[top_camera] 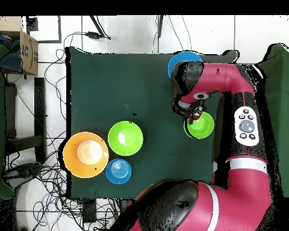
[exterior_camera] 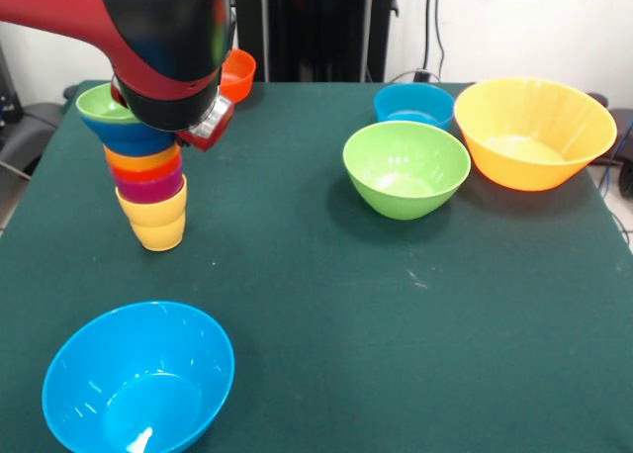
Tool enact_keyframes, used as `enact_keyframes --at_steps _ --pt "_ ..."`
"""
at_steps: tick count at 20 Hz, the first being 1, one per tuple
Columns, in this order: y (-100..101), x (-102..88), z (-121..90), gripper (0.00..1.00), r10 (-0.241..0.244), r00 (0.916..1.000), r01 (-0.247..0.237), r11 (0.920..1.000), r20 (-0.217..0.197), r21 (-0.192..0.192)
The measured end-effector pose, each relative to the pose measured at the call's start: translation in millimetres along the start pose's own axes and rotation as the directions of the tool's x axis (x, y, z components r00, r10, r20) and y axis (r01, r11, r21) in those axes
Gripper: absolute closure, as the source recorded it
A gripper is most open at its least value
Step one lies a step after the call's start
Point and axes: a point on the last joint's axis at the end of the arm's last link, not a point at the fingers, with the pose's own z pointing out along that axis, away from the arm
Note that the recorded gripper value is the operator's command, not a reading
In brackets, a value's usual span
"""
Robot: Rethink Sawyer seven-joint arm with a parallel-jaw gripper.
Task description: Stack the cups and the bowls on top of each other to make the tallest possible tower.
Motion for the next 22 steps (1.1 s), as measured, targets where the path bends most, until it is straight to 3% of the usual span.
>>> enact_keyframes --at_steps 22 --pt "4.3 -1.6 1.6 0.0 -0.003 1.0 0.003 1.0 0.001 0.0"
